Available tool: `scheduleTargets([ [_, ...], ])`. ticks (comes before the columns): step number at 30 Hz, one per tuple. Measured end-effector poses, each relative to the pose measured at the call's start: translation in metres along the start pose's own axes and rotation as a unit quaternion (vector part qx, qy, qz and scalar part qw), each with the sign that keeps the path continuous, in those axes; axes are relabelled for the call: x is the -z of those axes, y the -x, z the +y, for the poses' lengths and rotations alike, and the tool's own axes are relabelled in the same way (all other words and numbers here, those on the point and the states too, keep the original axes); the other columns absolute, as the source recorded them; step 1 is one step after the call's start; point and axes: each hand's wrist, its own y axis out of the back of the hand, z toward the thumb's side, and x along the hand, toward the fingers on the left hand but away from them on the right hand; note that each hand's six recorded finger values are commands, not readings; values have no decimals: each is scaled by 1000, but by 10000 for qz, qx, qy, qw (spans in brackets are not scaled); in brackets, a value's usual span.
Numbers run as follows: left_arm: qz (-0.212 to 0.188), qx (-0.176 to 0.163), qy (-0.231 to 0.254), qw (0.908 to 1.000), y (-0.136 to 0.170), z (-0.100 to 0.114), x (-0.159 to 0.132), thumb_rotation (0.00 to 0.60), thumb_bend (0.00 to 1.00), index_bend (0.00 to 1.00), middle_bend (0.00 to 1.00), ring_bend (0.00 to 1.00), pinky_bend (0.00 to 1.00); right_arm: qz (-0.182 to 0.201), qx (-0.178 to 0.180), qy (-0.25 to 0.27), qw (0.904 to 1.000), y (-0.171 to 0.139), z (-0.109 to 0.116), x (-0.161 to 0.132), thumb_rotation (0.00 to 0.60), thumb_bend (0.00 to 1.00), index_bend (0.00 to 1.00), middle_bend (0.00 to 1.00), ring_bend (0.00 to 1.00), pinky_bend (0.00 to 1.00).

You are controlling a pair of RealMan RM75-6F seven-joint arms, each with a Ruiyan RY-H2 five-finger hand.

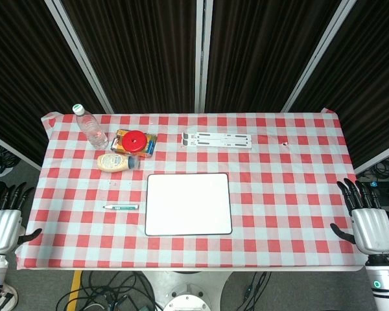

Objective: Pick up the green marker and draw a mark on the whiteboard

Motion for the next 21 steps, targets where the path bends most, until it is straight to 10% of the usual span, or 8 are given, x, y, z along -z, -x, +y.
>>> scheduleTargets([
  [16,-310,-289,-24,9991,-28,11,-22,600,64,249,109,129,95,55,89,-47,9999,7,10,4,600,68,0,50,0,0],
  [21,-800,-310,-3,9963,-62,9,-59,600,65,378,293,385,431,68,53,-74,9999,11,12,6,600,72,0,51,0,0],
])
